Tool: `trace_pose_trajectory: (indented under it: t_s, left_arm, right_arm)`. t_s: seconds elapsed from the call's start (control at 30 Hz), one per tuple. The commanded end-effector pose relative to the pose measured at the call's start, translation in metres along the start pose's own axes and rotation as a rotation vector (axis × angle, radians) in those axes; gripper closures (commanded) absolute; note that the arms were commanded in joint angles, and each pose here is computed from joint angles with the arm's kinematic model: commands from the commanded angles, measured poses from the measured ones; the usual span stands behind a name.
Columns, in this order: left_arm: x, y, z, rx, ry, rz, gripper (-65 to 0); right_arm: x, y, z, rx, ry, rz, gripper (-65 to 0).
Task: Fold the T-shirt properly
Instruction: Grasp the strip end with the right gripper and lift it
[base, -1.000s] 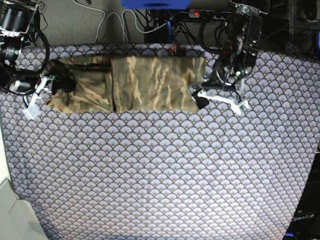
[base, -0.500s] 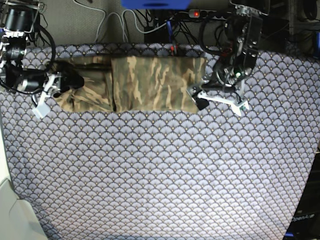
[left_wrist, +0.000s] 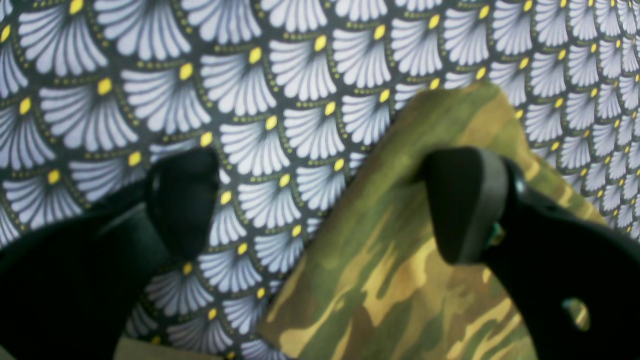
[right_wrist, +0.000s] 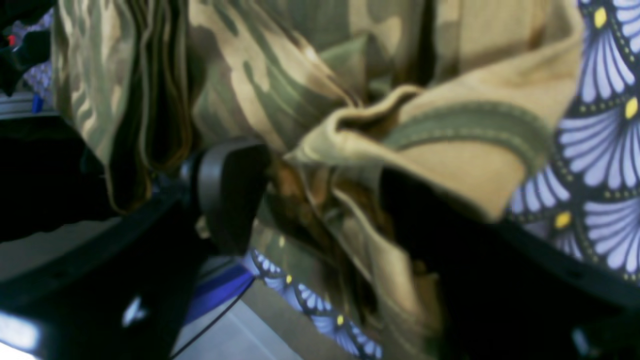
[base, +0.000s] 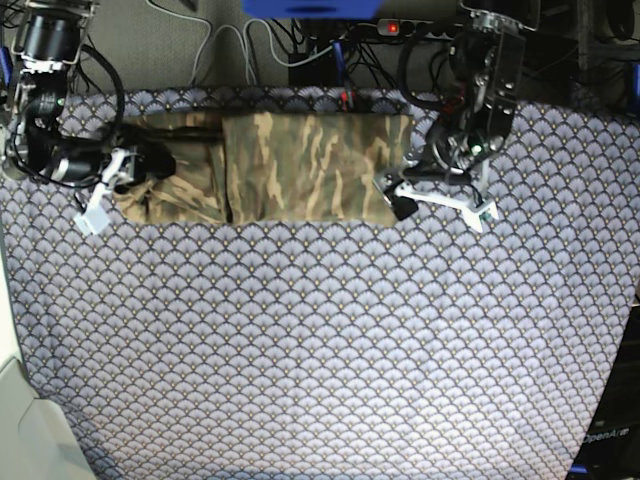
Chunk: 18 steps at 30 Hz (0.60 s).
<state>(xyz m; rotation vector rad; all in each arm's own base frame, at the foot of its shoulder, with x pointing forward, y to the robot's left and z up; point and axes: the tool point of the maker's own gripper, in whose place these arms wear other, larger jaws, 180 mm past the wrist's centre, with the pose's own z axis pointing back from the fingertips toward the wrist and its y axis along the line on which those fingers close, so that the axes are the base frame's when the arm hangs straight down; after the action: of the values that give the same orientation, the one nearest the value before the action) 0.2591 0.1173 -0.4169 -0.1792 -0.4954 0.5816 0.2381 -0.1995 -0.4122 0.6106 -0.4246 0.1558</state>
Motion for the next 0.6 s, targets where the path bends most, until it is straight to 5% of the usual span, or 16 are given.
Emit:
trace_pose_trajectory:
  t_s: [0.0, 0.17, 0.43, 0.57]
  left_arm:
    - [0.005, -0.004, 0.003, -0.016, -0.010, 0.003, -65.0]
    - [0.005, -0.004, 0.003, -0.015, -0.011, 0.002, -65.0]
    - [0.006, -0.004, 0.006, -0.021, -0.017, 0.001, -65.0]
    - [0.025, -0.009, 0.023, -0.054, -0.079, -0.025, -65.0]
  right_arm:
    - [0.004, -0.004, 0.004, -0.023, 0.009, 0.023, -42.3]
    - [0.007, -0.003, 0.004, -0.022, 0.003, 0.026, -31.8]
    - [0.008, -0.005, 0.006, -0.026, 0.003, 0.029, -0.8]
    - [0.010, -0.005, 0.008, -0.030, -0.002, 0.038, 0.0]
